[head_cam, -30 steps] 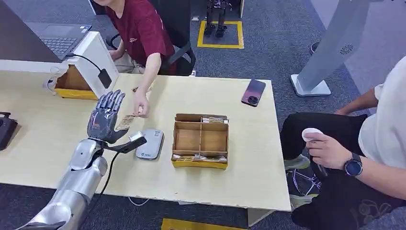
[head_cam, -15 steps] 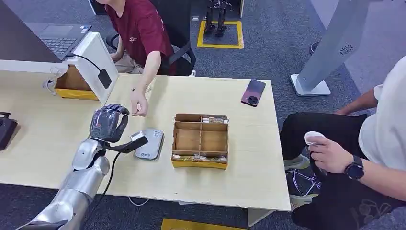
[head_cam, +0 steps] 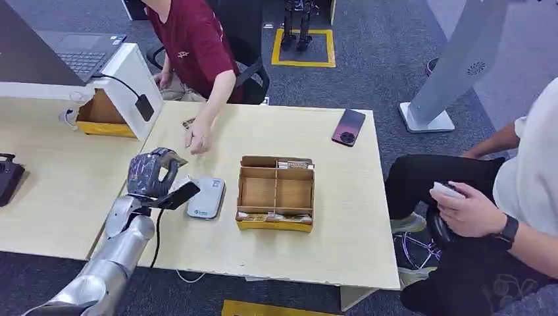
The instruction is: Pass the card to the sensor for recognition and then transmit it.
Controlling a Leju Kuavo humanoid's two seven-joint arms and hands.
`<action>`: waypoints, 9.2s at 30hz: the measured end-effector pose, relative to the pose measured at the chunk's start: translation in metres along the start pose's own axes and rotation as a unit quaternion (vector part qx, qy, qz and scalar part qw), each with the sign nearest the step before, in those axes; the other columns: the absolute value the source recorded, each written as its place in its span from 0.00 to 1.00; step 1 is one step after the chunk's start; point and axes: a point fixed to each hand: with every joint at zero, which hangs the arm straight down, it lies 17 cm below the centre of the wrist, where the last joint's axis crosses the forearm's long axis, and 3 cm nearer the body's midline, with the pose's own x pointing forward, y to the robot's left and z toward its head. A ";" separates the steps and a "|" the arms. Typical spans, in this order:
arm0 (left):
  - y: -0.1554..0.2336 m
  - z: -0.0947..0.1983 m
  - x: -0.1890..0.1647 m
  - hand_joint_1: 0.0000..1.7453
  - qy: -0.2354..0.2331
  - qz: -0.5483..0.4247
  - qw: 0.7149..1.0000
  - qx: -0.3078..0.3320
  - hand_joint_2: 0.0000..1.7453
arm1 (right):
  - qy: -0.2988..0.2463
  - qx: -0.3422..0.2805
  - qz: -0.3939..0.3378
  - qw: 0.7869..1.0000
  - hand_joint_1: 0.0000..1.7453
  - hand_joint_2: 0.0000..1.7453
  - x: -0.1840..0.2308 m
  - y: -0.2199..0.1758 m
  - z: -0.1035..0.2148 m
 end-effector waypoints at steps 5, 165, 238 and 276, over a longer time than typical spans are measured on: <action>-0.032 0.002 -0.001 1.00 0.086 0.192 0.976 -0.050 1.00 | 0.008 -0.003 -0.014 1.000 0.00 1.00 -0.004 0.000 0.000; 0.086 -0.079 0.015 1.00 0.081 0.259 0.942 0.195 1.00 | -0.014 0.007 0.077 0.997 0.00 1.00 0.008 0.004 0.000; -0.011 0.148 0.195 0.00 -0.261 -0.104 0.960 -0.006 1.00 | 0.003 -0.002 0.026 1.000 0.00 1.00 -0.007 0.011 0.004; -0.072 0.094 0.258 0.00 -0.233 -0.022 0.971 -0.040 1.00 | 0.002 0.002 0.050 0.999 0.00 1.00 -0.004 0.008 0.002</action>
